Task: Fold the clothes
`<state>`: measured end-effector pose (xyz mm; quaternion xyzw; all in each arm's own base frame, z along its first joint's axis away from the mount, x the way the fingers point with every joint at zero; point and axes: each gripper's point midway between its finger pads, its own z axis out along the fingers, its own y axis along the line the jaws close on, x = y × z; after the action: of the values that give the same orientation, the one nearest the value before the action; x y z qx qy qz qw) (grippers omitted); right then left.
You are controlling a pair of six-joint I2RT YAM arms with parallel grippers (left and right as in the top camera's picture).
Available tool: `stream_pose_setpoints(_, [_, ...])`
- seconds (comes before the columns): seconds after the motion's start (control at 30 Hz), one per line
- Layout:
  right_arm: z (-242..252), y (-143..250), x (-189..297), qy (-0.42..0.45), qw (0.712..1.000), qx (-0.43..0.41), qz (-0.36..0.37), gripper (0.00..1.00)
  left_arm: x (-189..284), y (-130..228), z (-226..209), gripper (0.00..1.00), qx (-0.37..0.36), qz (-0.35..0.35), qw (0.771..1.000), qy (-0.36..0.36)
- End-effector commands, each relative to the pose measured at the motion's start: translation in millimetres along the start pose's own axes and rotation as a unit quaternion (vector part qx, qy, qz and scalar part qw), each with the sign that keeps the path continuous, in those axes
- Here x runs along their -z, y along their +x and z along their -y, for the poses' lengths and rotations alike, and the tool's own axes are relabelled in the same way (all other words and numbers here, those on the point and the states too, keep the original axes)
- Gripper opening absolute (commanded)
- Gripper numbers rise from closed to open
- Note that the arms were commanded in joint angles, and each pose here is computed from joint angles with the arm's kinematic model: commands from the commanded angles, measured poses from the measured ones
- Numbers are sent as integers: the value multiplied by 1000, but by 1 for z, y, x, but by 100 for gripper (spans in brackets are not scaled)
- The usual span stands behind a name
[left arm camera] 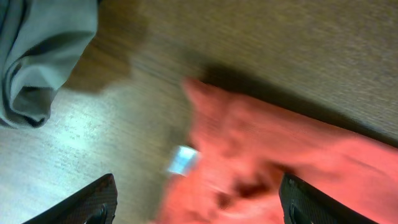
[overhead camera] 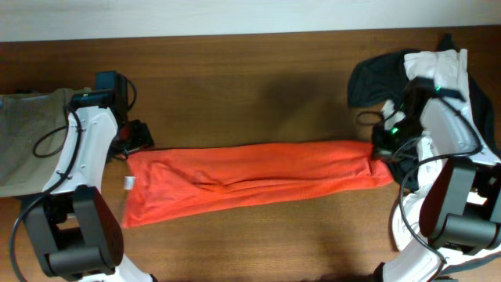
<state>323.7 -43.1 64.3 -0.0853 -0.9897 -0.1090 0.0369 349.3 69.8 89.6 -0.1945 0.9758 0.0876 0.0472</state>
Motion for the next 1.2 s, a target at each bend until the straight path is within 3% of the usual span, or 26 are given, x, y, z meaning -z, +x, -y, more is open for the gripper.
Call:
stream_pose_setpoints(0.0, [-9, -10, 28, 44, 999, 25, 15, 4, 6, -2, -8, 83, 12, 3, 1000, 2])
stream_pose_setpoints(0.2, [-119, 12, -1, 53, 986, 158, -13, 4, 6, -2, -7, 83, 12, 2, 1000, 6])
stream_pose_setpoints(0.43, [-203, 31, -46, 35, 963, 267, -18, 5, 6, -1, -6, 83, 12, 1, 1000, 9])
stream_pose_setpoints(0.9, [-264, 78, -67, -17, 941, 333, -51, 6, 6, -1, -5, 83, 12, 0, 1000, 11])
stream_pose_setpoints(0.97, [-265, 85, -67, -17, 940, 336, -62, 13, 6, -1, -5, 83, 12, 0, 1000, 11])
stream_pose_setpoints(1.0, [-267, 91, -67, -26, 938, 338, -73, 29, 6, -1, -5, 83, 12, 0, 1000, 11])
stream_pose_setpoints(1.03, [-272, 99, -66, -43, 929, 357, -84, 59, 6, -1, -5, 83, 12, 1, 1000, 11])
stream_pose_setpoints(1.07, [-275, 102, -65, -56, 921, 374, -88, 73, 6, -1, -5, 83, 12, 1, 1000, 11])
stream_pose_setpoints(1.17, [-280, 94, -52, -61, 922, 377, -71, 76, 6, -1, -5, 83, 12, 0, 1000, 11])
